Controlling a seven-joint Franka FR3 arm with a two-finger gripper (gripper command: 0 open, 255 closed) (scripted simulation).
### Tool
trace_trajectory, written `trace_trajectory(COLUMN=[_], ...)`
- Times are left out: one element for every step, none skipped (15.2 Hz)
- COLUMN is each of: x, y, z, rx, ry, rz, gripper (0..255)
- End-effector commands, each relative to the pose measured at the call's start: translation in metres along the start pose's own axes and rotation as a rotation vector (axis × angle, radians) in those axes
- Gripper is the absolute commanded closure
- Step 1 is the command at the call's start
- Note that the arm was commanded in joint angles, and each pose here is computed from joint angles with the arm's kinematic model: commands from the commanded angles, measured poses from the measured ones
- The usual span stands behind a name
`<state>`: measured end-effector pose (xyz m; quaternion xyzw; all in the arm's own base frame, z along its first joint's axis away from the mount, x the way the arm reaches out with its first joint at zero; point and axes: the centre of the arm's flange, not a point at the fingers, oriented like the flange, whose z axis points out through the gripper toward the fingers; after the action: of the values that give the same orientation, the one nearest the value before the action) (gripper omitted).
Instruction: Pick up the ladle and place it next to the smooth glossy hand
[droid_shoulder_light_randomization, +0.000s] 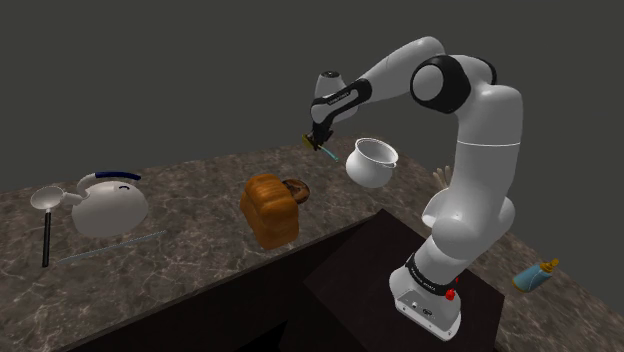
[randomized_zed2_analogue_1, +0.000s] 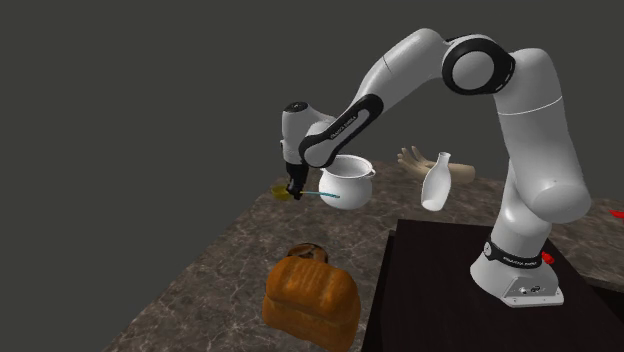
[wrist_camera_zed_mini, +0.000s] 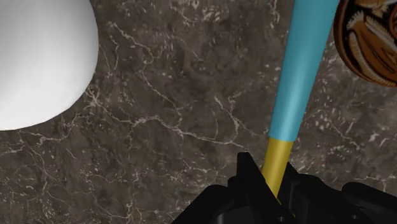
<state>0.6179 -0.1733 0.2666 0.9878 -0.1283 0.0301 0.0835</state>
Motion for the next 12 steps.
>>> trace_trajectory(x=[0.001,0.001,0.002,0.002,0.003,0.003,0.003,-0.007,-0.017,-0.027,-0.036,-0.046], y=[0.002,0.003,0.004,0.005,0.006,0.007,0.007,0.016,0.025,0.033,0.042,0.051], z=[-0.011,-0.017,-0.022,-0.027,-0.032,-0.037,-0.041,-0.041,-0.040,-0.040,-0.039,-0.039], rx=[0.000,0.000,0.000,0.000,0.000,0.000,0.000,0.000,0.000,0.000,0.000,0.000], ry=[0.000,0.000,0.000,0.000,0.000,0.000,0.000,0.000,0.000,0.000,0.000,0.000], rz=[0.000,0.000,0.000,0.000,0.000,0.000,0.000,0.000,0.000,0.000,0.000,0.000], gripper=[255,255,255,255,255,255,255,255,255,255,255,255])
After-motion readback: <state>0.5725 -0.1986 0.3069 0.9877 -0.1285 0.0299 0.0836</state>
